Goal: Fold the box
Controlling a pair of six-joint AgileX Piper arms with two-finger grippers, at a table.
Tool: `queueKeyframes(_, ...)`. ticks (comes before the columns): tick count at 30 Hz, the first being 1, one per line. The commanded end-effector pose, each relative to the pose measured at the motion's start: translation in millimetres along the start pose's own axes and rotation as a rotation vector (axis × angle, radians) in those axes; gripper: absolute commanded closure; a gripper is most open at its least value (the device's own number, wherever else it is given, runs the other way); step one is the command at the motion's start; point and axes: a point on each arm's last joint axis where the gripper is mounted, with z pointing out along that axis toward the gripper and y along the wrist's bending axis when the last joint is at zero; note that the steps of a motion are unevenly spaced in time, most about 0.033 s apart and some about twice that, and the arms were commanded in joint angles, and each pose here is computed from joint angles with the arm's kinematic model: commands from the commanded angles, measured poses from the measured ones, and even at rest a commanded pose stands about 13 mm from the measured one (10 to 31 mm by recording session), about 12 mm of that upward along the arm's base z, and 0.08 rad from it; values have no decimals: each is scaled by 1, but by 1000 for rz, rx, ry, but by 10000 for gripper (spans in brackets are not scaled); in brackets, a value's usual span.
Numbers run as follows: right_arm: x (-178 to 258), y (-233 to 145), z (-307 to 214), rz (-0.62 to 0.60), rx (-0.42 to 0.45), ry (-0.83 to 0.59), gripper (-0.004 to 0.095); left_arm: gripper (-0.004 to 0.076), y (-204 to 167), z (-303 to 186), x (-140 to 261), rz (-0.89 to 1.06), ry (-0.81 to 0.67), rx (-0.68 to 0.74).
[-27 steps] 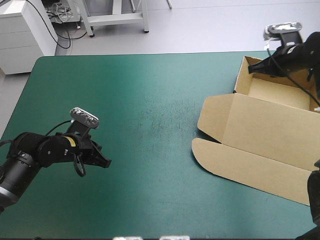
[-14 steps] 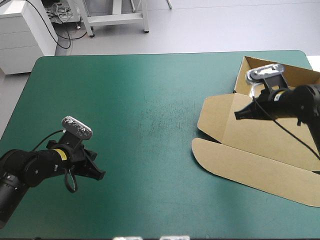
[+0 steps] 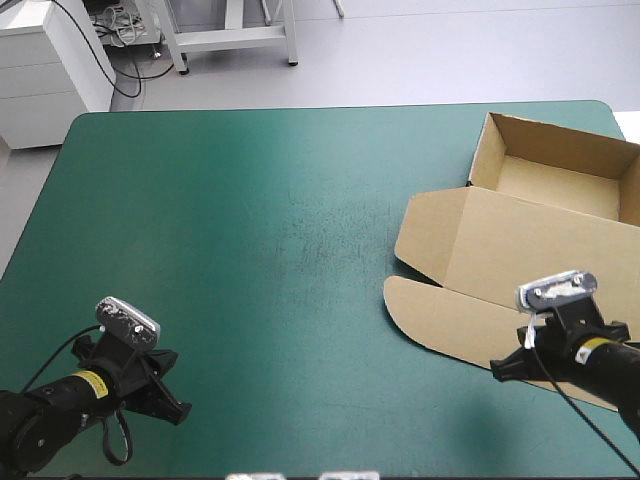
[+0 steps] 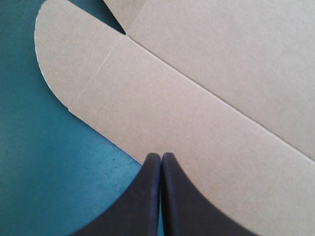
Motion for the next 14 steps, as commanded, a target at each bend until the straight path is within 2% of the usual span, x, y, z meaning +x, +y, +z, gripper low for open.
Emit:
queueKeyframes(1, 13, 4, -9, -9, 22, -125, 924, 732, -1, -4, -1, -9, -82, -8)
queueKeyframes(8, 47, 10, -12, -13, 48, -230, 924, 732, -3, 5, 13, -16, -54, -1)
queueKeyframes(14, 50, 11, -19, -19, 59, -277, 924, 732, -5, 5, 14, -37, -49, 25)
